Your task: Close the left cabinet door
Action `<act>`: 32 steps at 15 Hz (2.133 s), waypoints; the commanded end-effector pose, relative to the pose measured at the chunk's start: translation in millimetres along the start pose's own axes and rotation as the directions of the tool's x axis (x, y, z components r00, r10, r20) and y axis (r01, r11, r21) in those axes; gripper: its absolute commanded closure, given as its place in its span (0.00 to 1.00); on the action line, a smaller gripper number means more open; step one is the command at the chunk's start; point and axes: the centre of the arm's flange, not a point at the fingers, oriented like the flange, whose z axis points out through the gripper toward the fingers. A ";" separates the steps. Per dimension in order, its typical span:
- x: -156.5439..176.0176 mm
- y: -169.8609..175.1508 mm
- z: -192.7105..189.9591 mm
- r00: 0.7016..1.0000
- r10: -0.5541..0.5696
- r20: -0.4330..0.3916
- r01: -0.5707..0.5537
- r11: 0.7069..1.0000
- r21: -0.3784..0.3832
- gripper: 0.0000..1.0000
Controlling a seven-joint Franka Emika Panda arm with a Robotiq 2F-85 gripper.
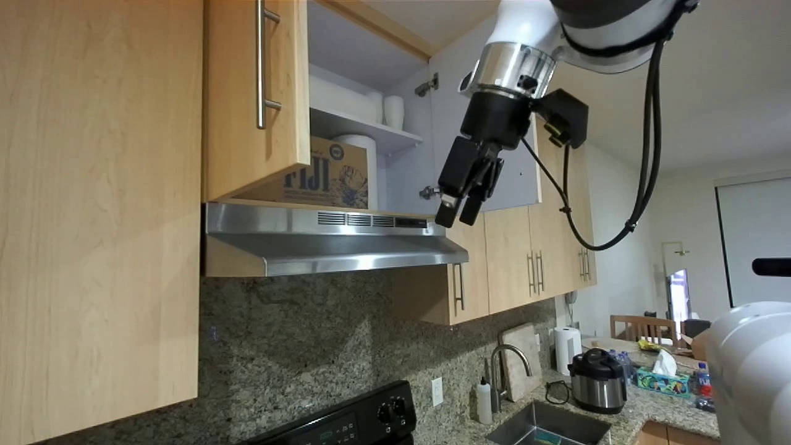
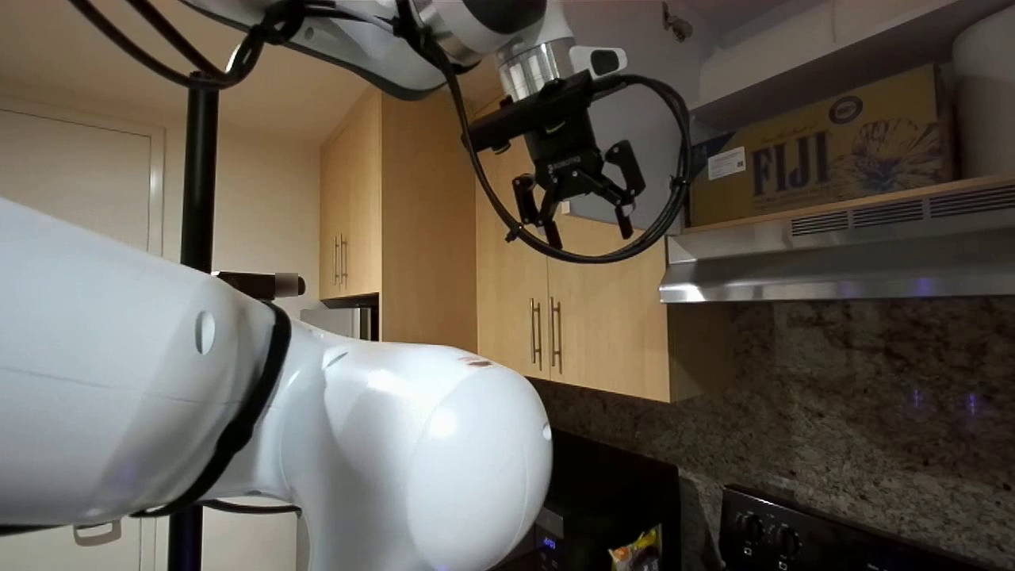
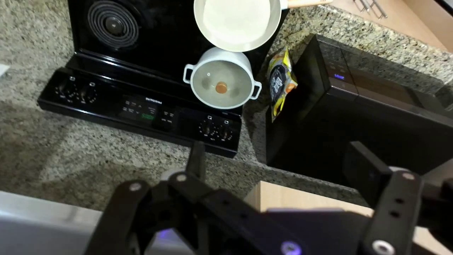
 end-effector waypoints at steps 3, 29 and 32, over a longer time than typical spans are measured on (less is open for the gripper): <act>-7.1 -16.6 -12.8 0.997 -0.059 -0.046 0.059 0.998 0.001 0.00; 73.9 -138.3 -97.3 0.757 -0.235 -0.609 0.114 0.966 -0.231 0.00; 90.9 -140.0 -94.8 0.718 -0.226 -0.658 0.082 0.966 -0.243 0.00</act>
